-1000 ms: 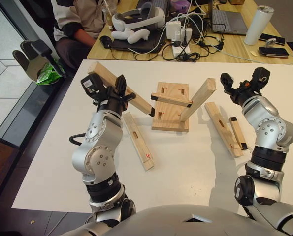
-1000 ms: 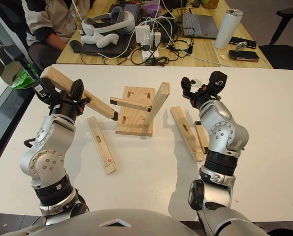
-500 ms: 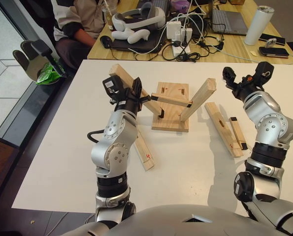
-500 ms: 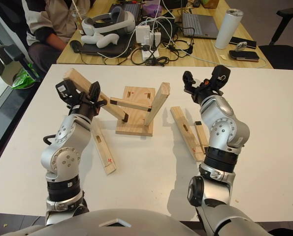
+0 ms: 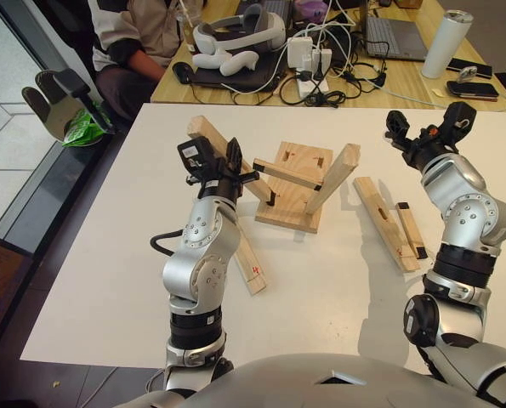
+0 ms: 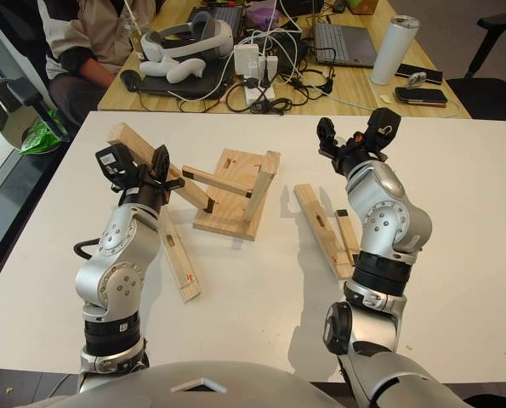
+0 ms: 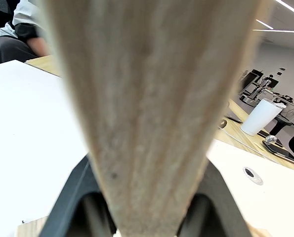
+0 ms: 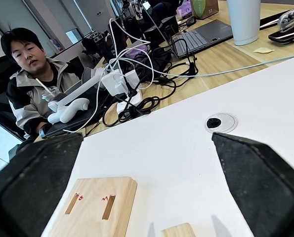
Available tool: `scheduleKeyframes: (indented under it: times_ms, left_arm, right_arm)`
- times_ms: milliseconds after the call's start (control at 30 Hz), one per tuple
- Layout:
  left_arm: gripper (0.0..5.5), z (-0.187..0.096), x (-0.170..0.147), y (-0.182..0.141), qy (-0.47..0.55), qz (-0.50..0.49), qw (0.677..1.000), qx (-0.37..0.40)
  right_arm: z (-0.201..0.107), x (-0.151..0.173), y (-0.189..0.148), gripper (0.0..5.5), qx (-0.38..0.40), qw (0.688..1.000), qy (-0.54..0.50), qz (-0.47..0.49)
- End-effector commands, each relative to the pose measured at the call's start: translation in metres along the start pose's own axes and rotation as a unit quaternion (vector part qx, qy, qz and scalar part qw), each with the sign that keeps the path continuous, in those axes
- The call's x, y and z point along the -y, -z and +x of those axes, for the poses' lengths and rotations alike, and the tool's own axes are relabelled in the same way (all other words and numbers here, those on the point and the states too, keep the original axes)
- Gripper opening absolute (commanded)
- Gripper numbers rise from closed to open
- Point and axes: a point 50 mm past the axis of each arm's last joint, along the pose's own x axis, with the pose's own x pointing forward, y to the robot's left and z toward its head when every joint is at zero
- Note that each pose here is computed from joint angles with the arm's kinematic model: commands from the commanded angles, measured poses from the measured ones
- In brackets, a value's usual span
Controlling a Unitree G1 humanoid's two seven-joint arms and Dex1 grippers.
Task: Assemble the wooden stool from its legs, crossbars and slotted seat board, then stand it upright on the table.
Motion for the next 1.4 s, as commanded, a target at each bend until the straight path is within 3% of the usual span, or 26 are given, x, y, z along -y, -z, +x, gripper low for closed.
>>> scheduleKeyframes:
  times_ms: [33,367,1033,1400]
  left_arm:
    - [1.01,0.000,0.001,0.014,-0.016,-0.009,0.999,-0.033]
    - [1.01,0.019,0.000,-0.001,0.068,0.064,0.995,-0.019]
    - [1.01,0.027,-0.008,-0.012,0.132,0.035,0.991,-0.003]
    - [1.01,0.033,-0.020,-0.015,0.167,0.078,0.983,0.002]
  right_arm:
    - [0.002,-0.004,-0.008,4.86,0.011,1.000,-0.004,-0.009]
    - [0.003,-0.007,-0.008,4.86,0.008,1.000,-0.013,-0.007]
    - [0.005,-0.012,-0.007,4.86,-0.006,0.999,-0.036,-0.012]
    - [0.005,-0.011,-0.010,4.86,-0.004,0.999,-0.038,-0.013]
